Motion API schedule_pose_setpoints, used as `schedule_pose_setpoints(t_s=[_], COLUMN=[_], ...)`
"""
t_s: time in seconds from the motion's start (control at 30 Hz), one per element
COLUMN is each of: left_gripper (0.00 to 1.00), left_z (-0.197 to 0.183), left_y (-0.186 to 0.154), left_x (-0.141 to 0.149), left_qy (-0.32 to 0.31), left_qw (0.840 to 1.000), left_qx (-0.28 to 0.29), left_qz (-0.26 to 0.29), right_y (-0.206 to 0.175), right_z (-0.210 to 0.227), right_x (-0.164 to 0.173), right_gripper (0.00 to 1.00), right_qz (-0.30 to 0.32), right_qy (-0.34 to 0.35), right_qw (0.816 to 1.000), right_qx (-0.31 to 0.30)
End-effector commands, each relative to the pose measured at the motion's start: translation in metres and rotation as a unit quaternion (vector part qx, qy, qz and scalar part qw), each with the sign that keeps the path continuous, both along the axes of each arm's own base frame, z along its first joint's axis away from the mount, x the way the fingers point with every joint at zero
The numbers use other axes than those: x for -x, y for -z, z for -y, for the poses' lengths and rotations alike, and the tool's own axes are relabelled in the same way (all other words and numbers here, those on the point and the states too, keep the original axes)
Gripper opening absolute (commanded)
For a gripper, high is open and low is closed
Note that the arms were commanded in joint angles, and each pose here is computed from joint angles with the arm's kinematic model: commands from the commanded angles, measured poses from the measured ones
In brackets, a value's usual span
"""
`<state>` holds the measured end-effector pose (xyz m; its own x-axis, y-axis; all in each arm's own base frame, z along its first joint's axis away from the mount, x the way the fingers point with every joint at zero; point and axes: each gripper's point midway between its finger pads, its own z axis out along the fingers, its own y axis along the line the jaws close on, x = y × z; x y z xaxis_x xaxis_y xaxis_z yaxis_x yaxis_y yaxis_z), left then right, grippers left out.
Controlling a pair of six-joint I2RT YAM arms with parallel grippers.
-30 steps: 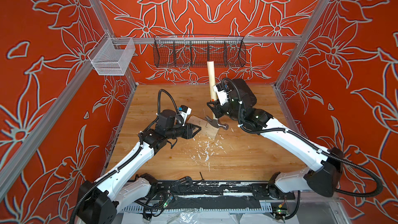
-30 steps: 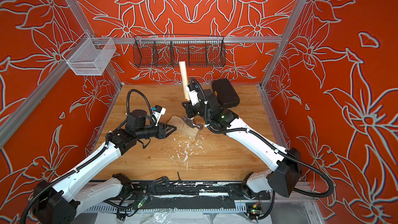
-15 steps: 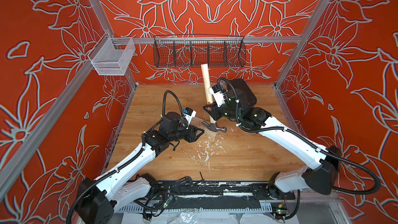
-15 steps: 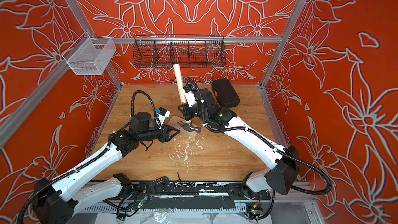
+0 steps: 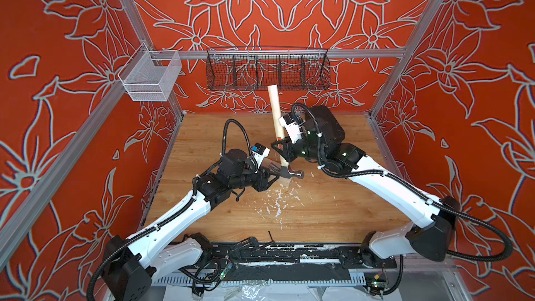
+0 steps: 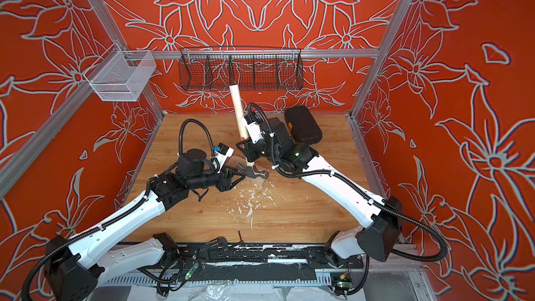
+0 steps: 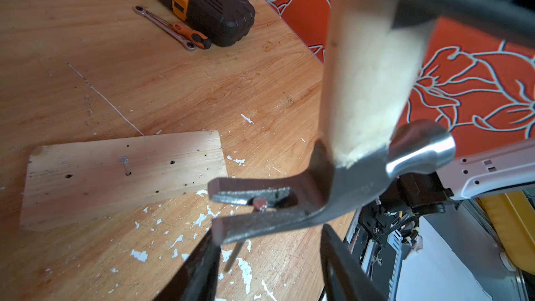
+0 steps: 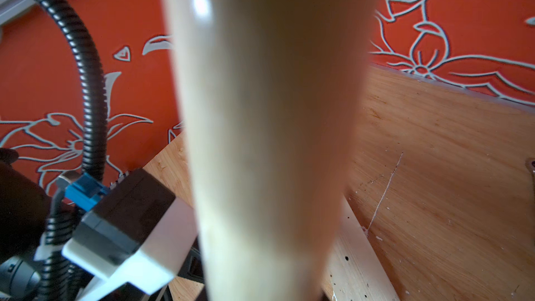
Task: Use a claw hammer to pull out a nail
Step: Pick up the nail with the hammer.
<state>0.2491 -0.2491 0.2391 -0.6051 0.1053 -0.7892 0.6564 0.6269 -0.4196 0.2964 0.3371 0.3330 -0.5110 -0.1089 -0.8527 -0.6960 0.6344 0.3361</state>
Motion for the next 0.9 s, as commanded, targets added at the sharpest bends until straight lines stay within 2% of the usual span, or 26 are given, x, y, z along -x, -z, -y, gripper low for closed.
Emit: schedule_pose_setpoints(t_s=[0.0, 0.2, 0.37, 0.87], left_gripper=[0.52, 0.5, 0.45, 0.16], left_z=[0.005, 0.008, 0.008, 0.003], left_y=[-0.005, 0.003, 0.008, 0.004], left_x=[-0.002, 0.001, 0.002, -0.002], left_qy=[0.008, 0.009, 0.008, -0.011], left_qw=[1.0, 0.999, 0.998, 0.998], left_qx=[-0.012, -0.035, -0.046, -0.05], left_qz=[0.024, 0.029, 0.03, 0.032], right_y=[-0.055, -0.062, -0.063, -0.066], right_z=[-0.007, -0.007, -0.006, -0.003], right_x=[0.004, 0.005, 0.005, 0.008], right_gripper=[0.0, 0.0, 0.0, 0.0], right_qz=[0.044, 0.048, 0.049, 0.051], right_qy=[-0.011, -0.011, -0.011, -0.01], right_qw=[0.997, 0.997, 0.997, 0.997], right_qx=[-0.061, -0.064, -0.062, -0.062])
